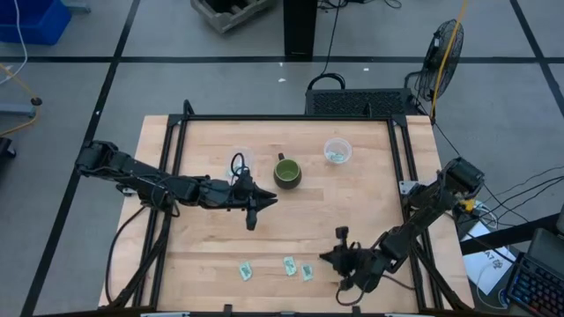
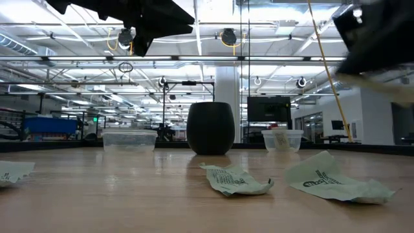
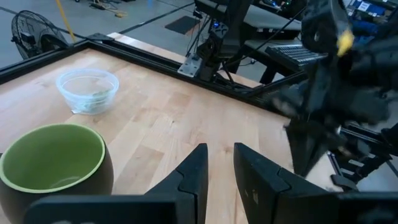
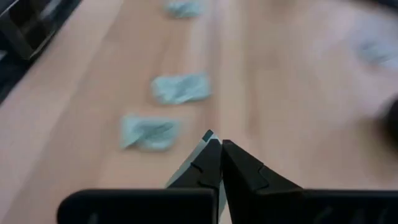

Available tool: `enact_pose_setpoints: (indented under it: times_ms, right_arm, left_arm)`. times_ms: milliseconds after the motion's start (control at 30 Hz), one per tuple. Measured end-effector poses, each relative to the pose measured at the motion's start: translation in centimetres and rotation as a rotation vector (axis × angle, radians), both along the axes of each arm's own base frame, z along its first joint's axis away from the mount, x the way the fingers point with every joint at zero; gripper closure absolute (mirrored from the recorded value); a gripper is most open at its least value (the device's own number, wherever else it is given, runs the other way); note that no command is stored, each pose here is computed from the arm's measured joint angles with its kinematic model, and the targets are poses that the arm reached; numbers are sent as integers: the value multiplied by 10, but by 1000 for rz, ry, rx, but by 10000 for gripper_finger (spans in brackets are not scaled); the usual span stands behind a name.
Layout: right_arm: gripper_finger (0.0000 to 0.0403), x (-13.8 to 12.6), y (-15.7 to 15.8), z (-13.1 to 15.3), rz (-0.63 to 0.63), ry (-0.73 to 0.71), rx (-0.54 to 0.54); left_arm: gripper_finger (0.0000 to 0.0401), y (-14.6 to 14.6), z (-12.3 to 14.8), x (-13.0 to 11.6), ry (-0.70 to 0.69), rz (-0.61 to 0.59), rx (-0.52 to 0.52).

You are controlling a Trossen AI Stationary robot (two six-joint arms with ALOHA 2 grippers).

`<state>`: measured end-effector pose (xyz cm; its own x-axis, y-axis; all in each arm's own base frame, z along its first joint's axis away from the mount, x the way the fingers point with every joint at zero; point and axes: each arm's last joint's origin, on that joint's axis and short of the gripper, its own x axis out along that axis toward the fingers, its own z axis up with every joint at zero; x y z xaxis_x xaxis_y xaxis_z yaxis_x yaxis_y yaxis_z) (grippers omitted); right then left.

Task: Pick and place items into bin
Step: Put the green stevia packet into the right transparent bin

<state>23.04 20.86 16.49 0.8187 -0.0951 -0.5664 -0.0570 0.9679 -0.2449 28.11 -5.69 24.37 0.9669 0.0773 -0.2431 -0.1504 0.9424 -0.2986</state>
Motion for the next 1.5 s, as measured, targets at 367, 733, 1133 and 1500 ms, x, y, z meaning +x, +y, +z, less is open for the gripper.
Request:
enact_pose_setpoints:
  times_ms: [367,733,1133,1500]
  right_arm:
    - [402,0,-69,34,-379,-162,-241]
    - [402,5,-172,35,-715,-118,-288]
    - [401,3,-265,22,-839,-59,-77]
    - [369,-14,-301,5,-860,-68,64]
  left_arm:
    - [320,0,-7,-2,72,3,6]
    - [320,0,-9,-3,98,-3,11]
    - [320,-1,-11,-4,122,-9,6]
    - [320,-1,-12,-4,121,10,10]
